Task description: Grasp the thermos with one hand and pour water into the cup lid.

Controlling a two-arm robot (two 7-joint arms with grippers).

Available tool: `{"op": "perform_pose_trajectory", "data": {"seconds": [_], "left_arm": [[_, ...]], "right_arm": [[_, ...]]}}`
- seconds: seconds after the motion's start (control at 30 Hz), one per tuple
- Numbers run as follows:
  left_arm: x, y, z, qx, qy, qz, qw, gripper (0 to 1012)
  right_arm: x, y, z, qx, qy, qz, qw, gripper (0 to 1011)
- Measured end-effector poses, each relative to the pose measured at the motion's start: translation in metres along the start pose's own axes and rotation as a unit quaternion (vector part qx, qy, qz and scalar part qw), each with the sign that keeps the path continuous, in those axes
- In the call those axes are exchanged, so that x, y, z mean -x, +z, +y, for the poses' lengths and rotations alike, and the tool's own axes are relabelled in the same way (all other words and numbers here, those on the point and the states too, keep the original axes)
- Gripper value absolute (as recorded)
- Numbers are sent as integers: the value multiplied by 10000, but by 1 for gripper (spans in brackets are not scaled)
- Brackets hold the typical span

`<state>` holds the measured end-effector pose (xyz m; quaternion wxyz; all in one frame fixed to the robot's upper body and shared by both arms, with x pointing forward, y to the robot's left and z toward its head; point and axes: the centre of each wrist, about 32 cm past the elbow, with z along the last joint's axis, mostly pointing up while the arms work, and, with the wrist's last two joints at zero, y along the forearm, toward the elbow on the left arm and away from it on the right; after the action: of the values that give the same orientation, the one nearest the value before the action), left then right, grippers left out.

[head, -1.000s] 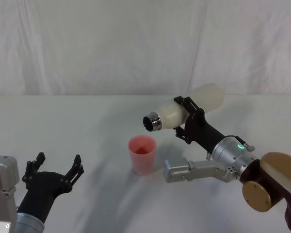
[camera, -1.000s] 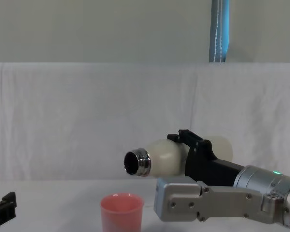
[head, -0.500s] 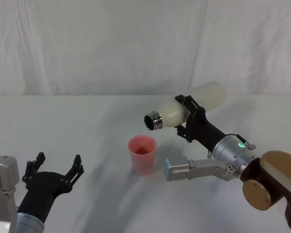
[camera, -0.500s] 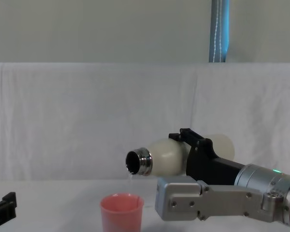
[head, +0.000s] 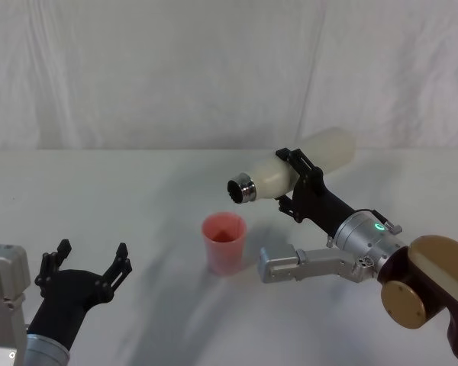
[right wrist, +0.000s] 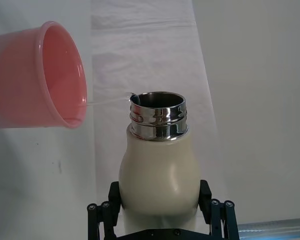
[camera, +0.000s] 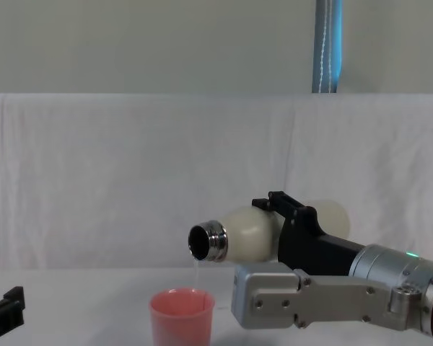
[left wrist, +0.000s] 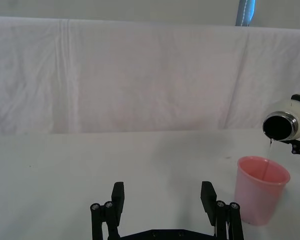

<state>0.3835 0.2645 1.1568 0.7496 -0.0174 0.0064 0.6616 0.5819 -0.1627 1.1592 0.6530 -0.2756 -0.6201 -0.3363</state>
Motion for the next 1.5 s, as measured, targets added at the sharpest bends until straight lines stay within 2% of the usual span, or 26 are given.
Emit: {"op": "perform_pose_trajectory", "data": {"seconds": [1.5], "left_arm": [[0,0,0,0,0,0,10000,1001]], "right_arm": [[2,-27,7,-3,7,-99,10000,951]]}}
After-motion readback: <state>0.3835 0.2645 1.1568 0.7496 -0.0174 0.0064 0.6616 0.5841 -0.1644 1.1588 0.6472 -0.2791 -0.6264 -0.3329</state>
